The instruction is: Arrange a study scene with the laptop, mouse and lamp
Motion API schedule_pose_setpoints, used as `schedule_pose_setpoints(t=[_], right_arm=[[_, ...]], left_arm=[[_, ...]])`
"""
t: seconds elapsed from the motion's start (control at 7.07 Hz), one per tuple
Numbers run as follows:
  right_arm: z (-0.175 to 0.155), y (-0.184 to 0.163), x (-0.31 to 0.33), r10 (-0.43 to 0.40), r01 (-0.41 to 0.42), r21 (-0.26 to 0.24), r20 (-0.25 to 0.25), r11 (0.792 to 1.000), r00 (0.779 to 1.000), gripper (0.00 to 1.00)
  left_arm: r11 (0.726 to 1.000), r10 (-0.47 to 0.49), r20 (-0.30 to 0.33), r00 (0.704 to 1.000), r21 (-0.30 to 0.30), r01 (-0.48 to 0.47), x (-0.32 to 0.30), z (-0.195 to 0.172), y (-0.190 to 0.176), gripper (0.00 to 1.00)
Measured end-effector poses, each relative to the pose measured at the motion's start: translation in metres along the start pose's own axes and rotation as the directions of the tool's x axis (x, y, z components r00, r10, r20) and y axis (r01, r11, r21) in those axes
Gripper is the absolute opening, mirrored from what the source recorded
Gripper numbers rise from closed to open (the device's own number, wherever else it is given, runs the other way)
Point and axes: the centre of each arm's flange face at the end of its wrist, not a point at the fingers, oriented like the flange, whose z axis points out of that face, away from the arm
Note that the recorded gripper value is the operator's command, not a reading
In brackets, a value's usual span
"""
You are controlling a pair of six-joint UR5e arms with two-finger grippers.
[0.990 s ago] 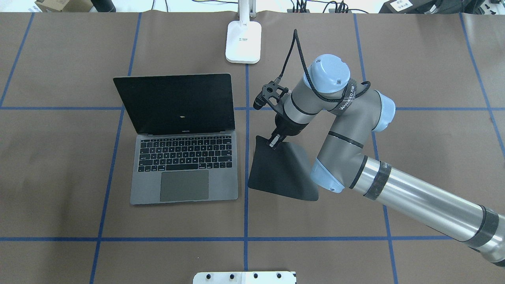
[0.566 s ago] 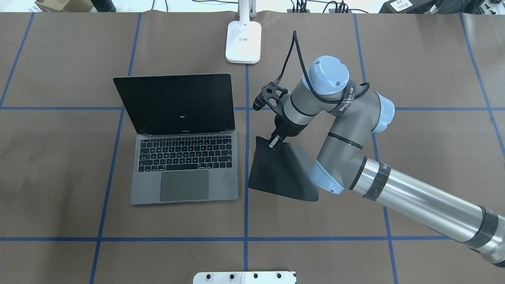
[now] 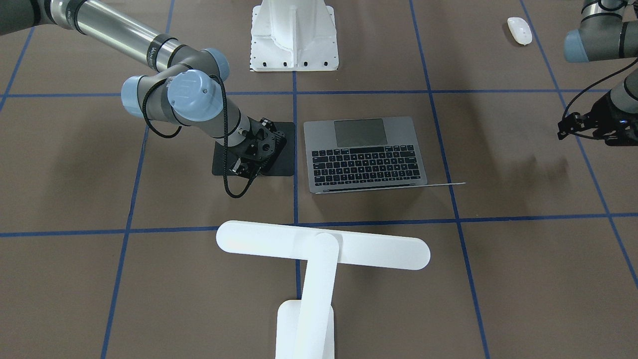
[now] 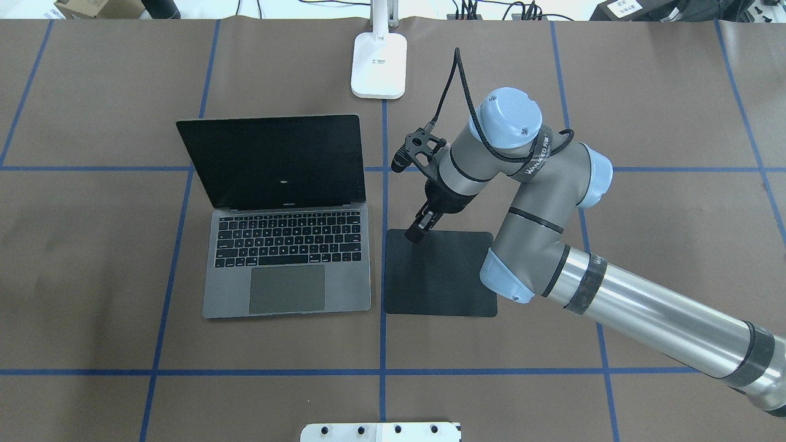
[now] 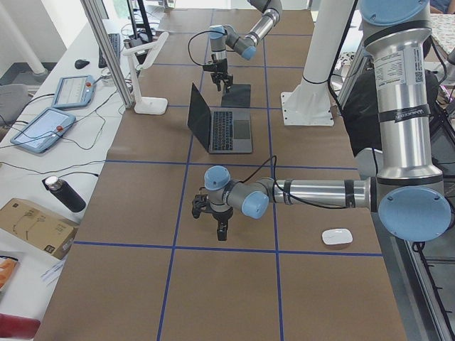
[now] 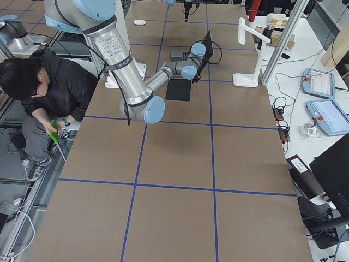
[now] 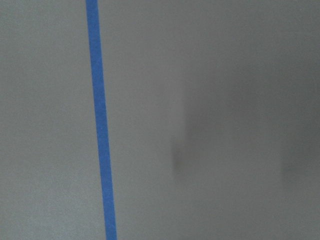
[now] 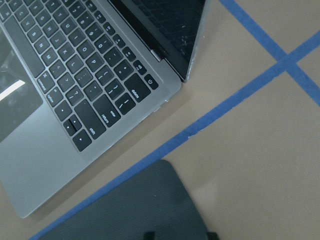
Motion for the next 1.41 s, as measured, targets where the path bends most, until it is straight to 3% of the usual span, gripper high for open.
schedule_pose_setpoints(t=[0.28,0.57,0.85,1.13,1.41], right_arm=[[-0.005,-0.004,0.004,-0.002,0.003,0.019,-0.035,1.000,0.999,0.99],[-0.019,-0.007,0.027,0.026,-0.022,0.040,-0.110,0.999,0.994,0.99],[-0.051,0.007,0.067,0.116,-0.115,0.012,-0.192,0.993,0.975,0.99],[-0.098,0.032,0.083,0.215,-0.232,-0.036,-0.256,0.972,0.942,0.99],[-0.123,0.048,0.088,0.296,-0.323,-0.051,-0.289,0.945,0.910,0.99]], left_arm=[[1.000,0.002,-0.002,1.000,0.005,-0.002,0.002,-0.002,-0.003,1.00],[1.000,0.006,-0.010,1.000,0.022,-0.006,0.008,-0.010,-0.007,1.00],[0.999,-0.018,-0.025,1.000,0.049,0.019,0.014,-0.028,0.004,1.00],[0.997,-0.035,-0.038,0.999,0.067,0.037,0.005,-0.049,0.055,1.00],[0.991,-0.100,-0.060,0.993,0.086,0.105,-0.008,-0.058,0.101,1.00]])
